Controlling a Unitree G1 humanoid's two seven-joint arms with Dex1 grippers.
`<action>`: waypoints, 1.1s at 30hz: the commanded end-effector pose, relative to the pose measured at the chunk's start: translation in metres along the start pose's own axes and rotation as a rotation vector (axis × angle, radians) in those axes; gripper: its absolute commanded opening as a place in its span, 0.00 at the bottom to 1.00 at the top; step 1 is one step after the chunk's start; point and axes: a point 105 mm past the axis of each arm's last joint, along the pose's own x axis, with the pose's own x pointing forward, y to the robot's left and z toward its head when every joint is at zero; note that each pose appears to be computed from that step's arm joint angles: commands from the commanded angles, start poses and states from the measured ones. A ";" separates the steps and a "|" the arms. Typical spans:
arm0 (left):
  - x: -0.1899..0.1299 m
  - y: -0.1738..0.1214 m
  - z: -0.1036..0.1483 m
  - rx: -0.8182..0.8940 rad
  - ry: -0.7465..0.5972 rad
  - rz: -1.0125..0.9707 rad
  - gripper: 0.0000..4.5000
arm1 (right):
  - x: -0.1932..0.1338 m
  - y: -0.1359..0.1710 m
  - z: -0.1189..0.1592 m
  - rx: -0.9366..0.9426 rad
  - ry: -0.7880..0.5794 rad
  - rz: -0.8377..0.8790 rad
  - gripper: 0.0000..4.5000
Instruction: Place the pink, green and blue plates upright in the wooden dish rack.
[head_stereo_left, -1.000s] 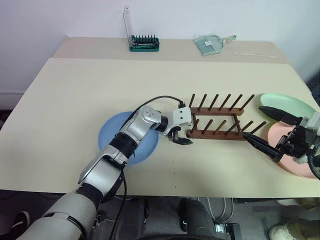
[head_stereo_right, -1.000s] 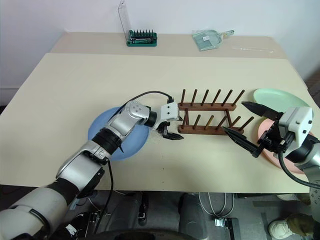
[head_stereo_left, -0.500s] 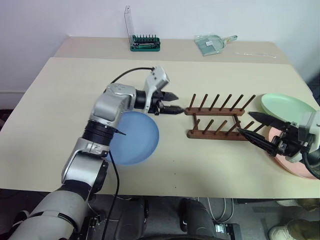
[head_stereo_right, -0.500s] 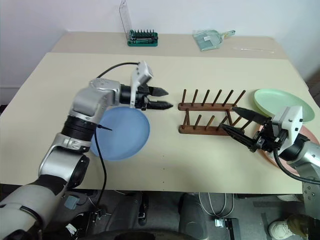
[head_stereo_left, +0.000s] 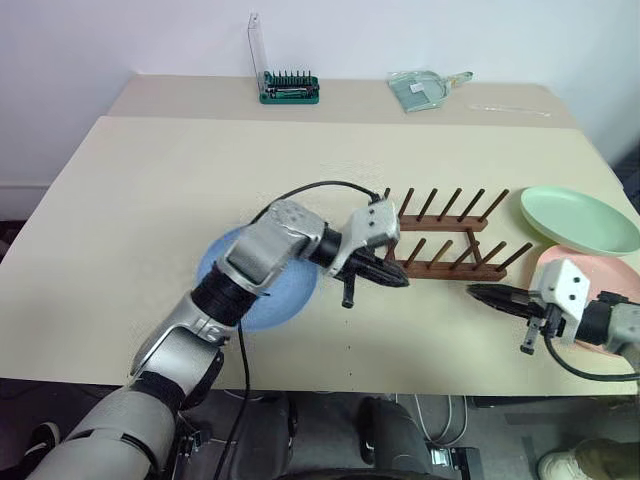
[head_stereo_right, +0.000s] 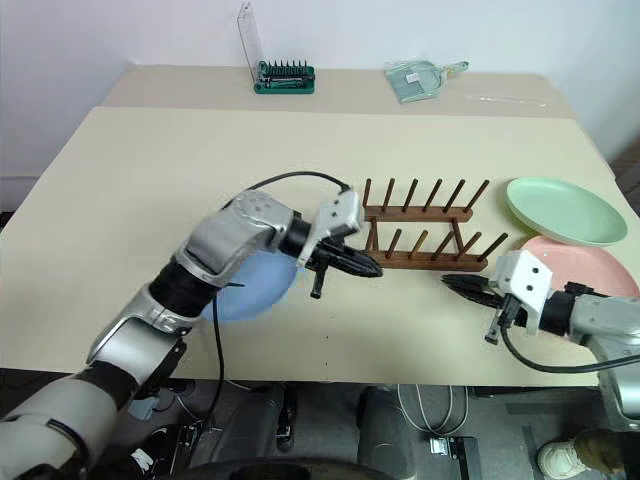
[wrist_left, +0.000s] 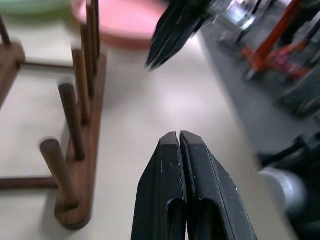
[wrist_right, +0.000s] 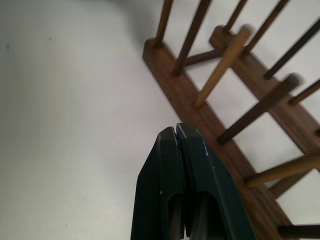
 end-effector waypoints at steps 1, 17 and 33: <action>0.017 0.006 -0.002 0.135 0.082 0.056 0.01 | 0.003 -0.006 -0.005 -0.091 0.049 -0.022 0.00; 0.040 0.047 -0.022 0.308 0.203 0.288 0.01 | 0.036 -0.037 -0.032 -0.321 0.154 -0.127 0.00; 0.001 0.111 -0.031 0.312 0.259 0.599 0.01 | 0.087 -0.094 -0.019 -0.511 0.116 -0.300 0.00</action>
